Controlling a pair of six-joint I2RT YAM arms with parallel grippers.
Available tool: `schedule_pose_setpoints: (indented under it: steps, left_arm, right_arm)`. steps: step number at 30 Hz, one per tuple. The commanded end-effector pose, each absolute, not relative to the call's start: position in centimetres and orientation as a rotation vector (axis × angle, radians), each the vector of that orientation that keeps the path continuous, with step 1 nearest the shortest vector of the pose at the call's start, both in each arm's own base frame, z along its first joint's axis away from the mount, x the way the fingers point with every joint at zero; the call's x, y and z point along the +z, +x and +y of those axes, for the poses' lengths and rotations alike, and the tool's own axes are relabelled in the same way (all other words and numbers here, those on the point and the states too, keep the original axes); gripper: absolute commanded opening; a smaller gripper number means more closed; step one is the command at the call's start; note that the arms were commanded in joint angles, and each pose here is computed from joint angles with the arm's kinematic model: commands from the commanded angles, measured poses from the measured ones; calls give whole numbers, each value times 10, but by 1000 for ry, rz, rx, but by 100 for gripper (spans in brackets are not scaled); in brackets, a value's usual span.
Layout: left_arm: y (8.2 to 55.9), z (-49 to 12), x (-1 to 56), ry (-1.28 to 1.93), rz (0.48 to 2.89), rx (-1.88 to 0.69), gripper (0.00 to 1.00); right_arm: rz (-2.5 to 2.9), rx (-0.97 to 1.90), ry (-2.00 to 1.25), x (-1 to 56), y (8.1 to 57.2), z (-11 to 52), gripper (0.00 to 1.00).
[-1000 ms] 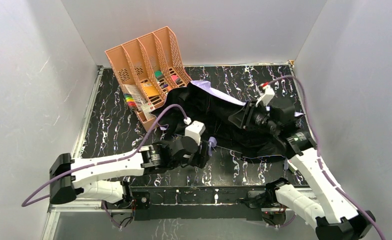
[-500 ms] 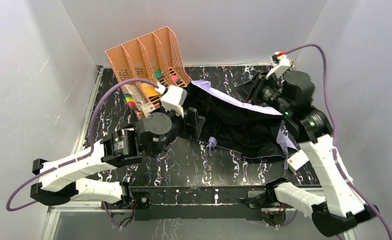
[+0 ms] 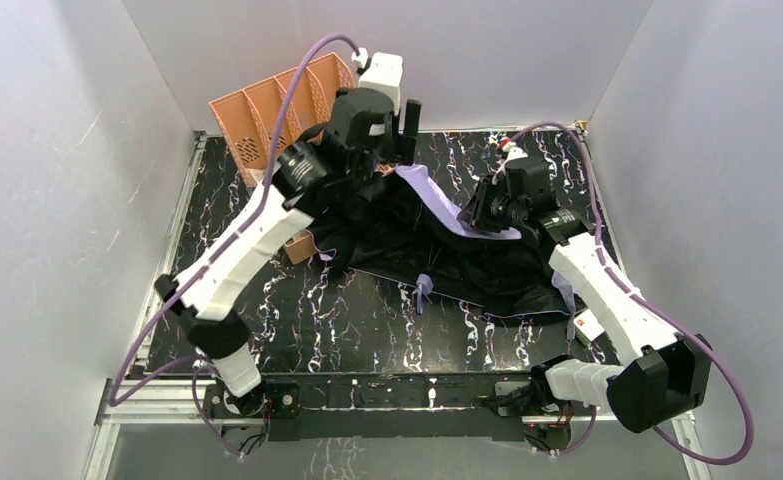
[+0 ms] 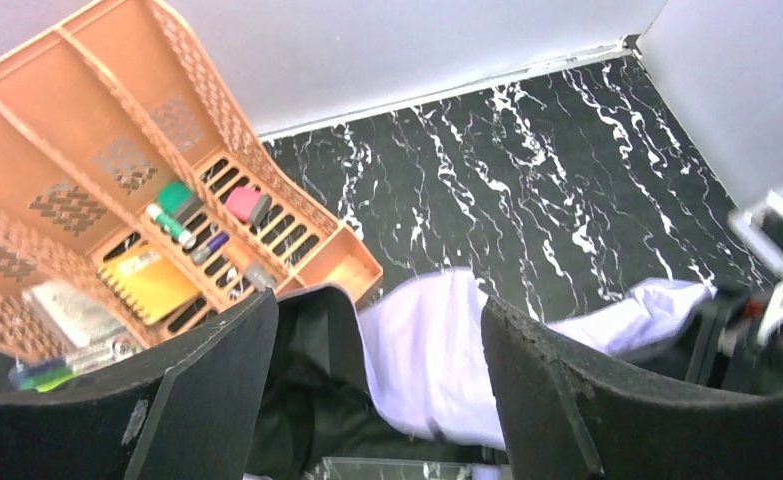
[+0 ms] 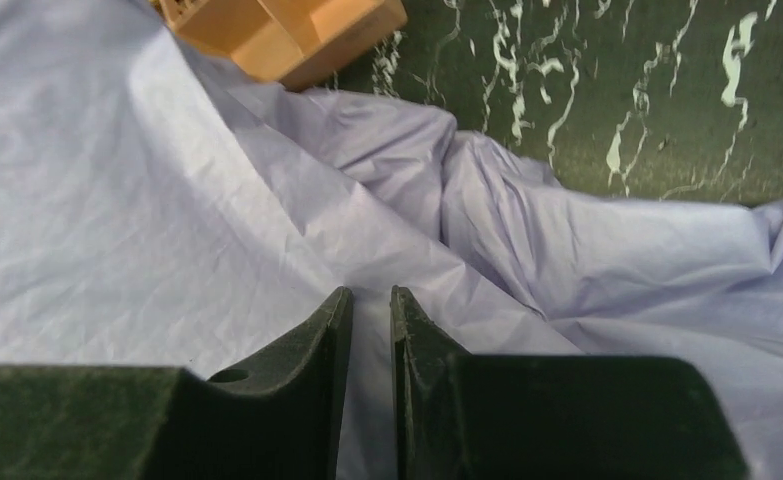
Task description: Put away the umbrella
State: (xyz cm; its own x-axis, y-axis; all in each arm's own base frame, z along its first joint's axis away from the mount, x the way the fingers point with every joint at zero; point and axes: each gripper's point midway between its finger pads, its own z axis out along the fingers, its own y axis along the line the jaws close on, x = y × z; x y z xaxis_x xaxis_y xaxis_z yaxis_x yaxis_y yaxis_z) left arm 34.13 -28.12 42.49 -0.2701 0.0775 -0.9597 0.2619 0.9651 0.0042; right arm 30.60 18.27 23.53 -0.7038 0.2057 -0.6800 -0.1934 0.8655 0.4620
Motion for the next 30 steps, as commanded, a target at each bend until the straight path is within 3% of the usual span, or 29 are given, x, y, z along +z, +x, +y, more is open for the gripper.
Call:
schedule_pose_setpoints:
  steps: [1,5,16,30]
  left_arm:
    - [363,-287,422,390,1885,-234,74]
    - [373,-300,380,477,1966,-296,74]
    - [317,-334,203,535,2238,-662,74]
    - [317,-369,125,563,2330,-702,74]
  right_arm:
    - [2227,690,33,223,306,182,28]
    - [2260,662,68,194,305,176,28]
    - [2352,605,161,121,315,145,27]
    - [2474,635,137,62,301,150,35]
